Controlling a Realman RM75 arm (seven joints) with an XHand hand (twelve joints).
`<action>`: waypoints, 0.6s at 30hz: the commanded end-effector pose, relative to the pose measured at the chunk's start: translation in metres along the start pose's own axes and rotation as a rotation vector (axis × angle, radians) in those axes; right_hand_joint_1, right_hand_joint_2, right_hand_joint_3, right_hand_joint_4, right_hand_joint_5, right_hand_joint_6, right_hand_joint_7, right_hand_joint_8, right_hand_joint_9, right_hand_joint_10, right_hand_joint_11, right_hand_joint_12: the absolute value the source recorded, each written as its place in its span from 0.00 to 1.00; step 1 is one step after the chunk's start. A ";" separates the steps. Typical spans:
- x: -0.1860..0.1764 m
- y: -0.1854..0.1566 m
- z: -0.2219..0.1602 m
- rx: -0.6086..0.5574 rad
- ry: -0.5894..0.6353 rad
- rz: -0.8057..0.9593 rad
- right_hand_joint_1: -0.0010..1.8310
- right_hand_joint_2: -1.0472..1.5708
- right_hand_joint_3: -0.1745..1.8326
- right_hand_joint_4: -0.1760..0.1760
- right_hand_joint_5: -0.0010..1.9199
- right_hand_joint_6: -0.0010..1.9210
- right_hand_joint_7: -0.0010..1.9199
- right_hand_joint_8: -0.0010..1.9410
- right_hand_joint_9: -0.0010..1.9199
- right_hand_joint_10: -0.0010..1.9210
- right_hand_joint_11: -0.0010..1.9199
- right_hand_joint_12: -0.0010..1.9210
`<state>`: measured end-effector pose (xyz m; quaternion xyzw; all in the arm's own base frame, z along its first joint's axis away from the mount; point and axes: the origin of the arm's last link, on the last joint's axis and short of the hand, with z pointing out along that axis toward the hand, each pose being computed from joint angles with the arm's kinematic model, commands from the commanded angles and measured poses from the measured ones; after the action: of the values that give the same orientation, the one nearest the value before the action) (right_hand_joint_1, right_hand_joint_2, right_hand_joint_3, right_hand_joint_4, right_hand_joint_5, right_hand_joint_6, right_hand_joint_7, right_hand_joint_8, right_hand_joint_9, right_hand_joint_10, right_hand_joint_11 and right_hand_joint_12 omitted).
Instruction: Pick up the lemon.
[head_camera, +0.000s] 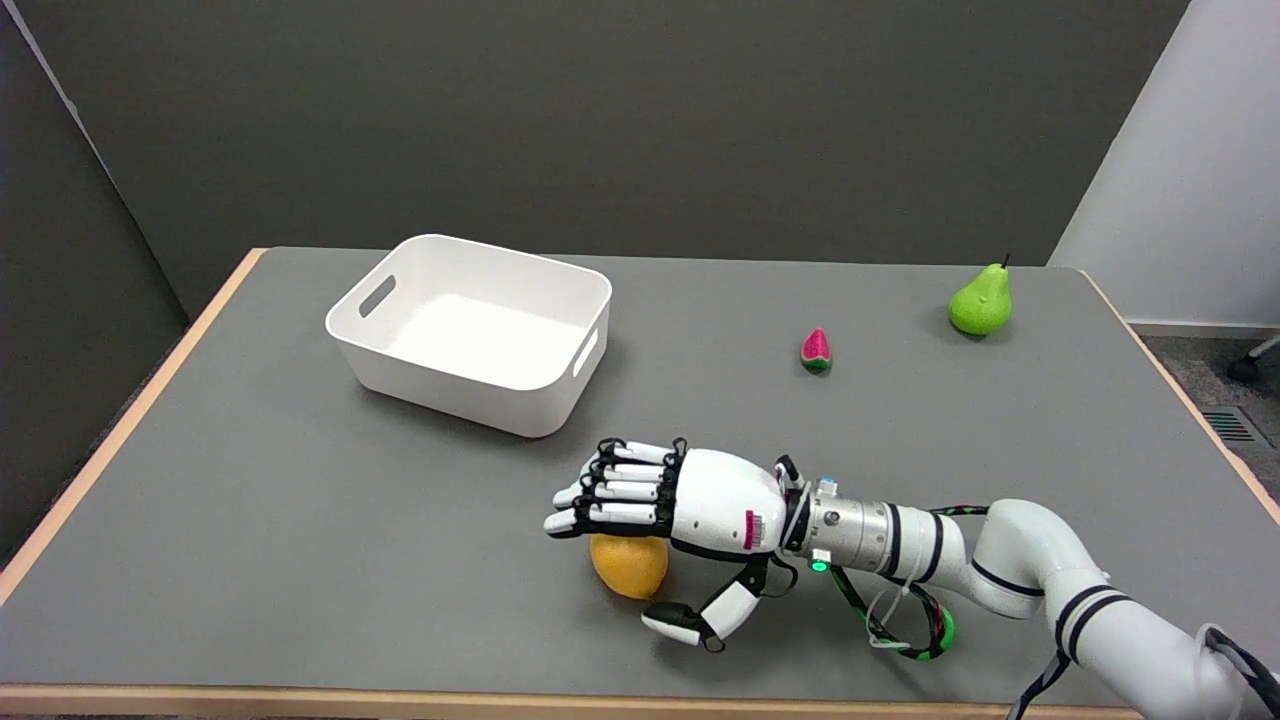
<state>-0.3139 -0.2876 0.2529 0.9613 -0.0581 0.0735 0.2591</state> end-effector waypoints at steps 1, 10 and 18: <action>-0.016 -0.003 0.003 0.011 0.016 0.093 0.37 0.64 0.59 0.68 0.10 0.24 0.13 0.18 0.12 0.36 0.00 0.53; -0.024 0.005 0.009 0.000 0.009 0.125 0.36 0.66 0.58 0.69 0.13 0.26 0.18 0.20 0.16 0.39 0.04 0.58; -0.027 0.008 0.014 -0.004 0.004 0.136 0.38 0.67 0.55 0.69 0.15 0.28 0.22 0.22 0.19 0.42 0.07 0.64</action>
<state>-0.3312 -0.2911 0.2469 0.9571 -0.1016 0.0893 0.2561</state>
